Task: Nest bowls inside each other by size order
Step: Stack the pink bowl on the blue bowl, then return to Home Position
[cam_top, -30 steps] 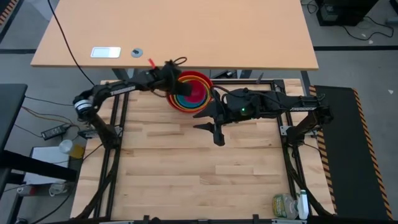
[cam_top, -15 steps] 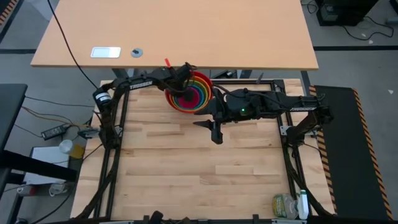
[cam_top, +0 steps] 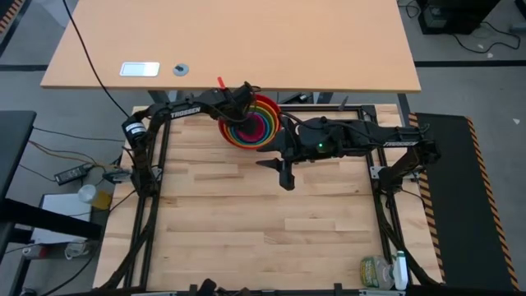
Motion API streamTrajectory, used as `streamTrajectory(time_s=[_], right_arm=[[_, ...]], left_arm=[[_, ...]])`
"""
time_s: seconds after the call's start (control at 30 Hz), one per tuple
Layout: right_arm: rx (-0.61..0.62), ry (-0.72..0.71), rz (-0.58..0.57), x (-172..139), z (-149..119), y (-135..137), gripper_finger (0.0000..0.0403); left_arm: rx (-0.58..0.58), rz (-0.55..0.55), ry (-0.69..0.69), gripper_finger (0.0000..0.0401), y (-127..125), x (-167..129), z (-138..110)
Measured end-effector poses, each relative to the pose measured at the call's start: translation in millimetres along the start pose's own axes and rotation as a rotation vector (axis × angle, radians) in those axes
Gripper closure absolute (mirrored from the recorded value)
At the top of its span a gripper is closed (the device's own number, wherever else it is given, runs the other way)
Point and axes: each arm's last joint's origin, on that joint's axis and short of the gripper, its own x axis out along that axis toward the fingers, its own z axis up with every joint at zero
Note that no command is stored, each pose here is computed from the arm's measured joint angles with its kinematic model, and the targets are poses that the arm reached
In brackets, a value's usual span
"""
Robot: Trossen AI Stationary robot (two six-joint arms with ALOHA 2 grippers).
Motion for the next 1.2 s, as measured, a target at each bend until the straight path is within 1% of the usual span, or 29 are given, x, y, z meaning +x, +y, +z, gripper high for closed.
streamTrajectory(time_s=[0.1, 0.2, 0.33, 0.4, 0.53, 0.73, 0.83, 0.97, 1.1, 1.2], right_arm=[[0.002, 0.0, -0.004, 0.2, 0.0, -1.3, 0.0234], [0.014, 0.003, -0.007, 0.3, -0.1, -2.5, 0.0234], [0.032, 0.023, -0.039, 0.3, -2.2, -3.9, 0.0234], [0.03, 0.048, -0.064, 0.2, -4.9, -4.7, 0.0234], [0.021, 0.083, -0.096, -0.1, -8.5, -6.2, 0.0234], [0.001, 0.165, -0.137, -2.2, -16.0, -12.2, 0.0234], [-0.018, 0.2, -0.147, -6.7, -18.5, -15.6, 0.0234], [-0.041, 0.229, -0.154, -18.0, -19.7, -19.8, 0.0234], [-0.058, 0.237, -0.166, -34.8, -18.6, -25.7, 0.0234], [-0.073, 0.238, -0.203, -44.4, -22.1, -32.4, 0.0234]], left_arm=[[0.0, -0.004, -0.008, 0.0186, 0.3, -3.2, 0.2], [0.007, -0.009, -0.026, 0.0165, 1.7, -9.6, 0.9], [0.06, -0.001, -0.065, 0.016, 1.7, -23.1, -0.3], [0.108, 0.003, -0.1, 0.016, -1.3, -33.3, -2.2], [0.202, -0.033, -0.174, 0.0159, -11.6, -57.0, -8.7], [0.343, -0.096, -0.258, 0.0159, -33.4, -98.0, -32.8], [0.415, -0.087, -0.271, 0.0159, -42.3, -115.2, -50.4], [0.489, -0.042, -0.296, 0.0159, -50.1, -137.6, -75.3], [0.506, -0.046, -0.357, 0.0159, -54.5, -161.1, -95.2], [0.498, -0.027, -0.414, 0.0159, -52.0, -177.9, -106.9]])
